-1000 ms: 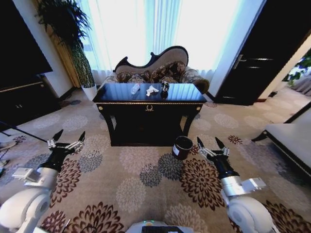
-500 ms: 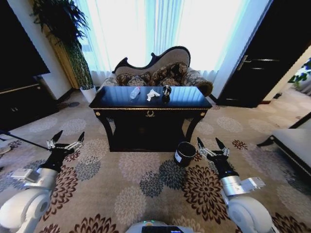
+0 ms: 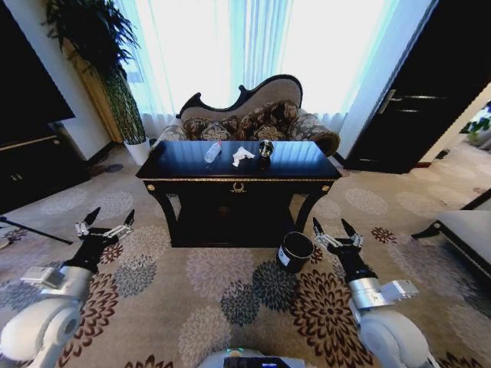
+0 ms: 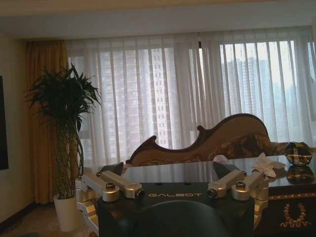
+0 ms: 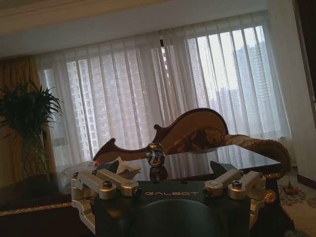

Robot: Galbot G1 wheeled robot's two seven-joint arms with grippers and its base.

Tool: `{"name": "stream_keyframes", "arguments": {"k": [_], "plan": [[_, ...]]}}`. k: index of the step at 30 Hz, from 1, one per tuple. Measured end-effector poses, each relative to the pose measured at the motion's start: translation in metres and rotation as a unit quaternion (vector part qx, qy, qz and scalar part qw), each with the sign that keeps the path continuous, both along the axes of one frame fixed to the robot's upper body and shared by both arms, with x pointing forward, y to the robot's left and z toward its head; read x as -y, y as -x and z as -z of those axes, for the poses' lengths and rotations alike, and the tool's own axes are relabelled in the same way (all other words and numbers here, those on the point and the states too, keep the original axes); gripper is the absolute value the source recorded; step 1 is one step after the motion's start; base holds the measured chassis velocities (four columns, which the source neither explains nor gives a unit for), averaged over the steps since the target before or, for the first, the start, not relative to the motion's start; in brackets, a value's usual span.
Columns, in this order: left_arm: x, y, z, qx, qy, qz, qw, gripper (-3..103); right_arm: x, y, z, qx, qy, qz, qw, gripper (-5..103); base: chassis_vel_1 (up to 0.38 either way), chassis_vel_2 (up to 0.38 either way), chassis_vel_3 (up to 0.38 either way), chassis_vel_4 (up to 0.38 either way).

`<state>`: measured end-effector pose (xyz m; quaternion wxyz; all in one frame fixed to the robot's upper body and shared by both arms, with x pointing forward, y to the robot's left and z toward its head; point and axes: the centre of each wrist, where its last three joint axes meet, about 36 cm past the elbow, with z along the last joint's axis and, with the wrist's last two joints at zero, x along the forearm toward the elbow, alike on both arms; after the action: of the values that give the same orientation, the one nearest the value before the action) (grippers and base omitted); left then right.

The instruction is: Move to the front of the table and place the trash on the table into the trash bin.

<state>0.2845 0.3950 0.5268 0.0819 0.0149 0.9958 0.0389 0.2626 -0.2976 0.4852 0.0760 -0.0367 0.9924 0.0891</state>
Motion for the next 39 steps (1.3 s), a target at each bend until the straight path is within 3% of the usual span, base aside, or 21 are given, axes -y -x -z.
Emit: {"name": "stream_keyframes", "arguments": {"k": [24, 30, 39], "plan": [[0.011, 0.004, 0.004, 0.000, 0.000, 0.005, 1.0000, 100, 0.001, 0.001, 0.006, -0.001, -0.003, 0.013, 1.000, 100, -0.167, 0.166, 0.164, -0.167], [0.011, 0.004, 0.005, -0.002, -0.007, 0.007, 0.9999, 100, -0.003, 0.002, 0.000, -0.009, -0.040, 0.018, 0.999, 100, -0.247, 0.238, 0.248, -0.243], [0.014, 0.003, 0.004, -0.001, -0.009, 0.012, 0.9999, 100, -0.004, 0.002, -0.007, -0.020, -0.048, 0.041, 0.998, 100, -0.202, 0.200, 0.197, -0.199]]}}
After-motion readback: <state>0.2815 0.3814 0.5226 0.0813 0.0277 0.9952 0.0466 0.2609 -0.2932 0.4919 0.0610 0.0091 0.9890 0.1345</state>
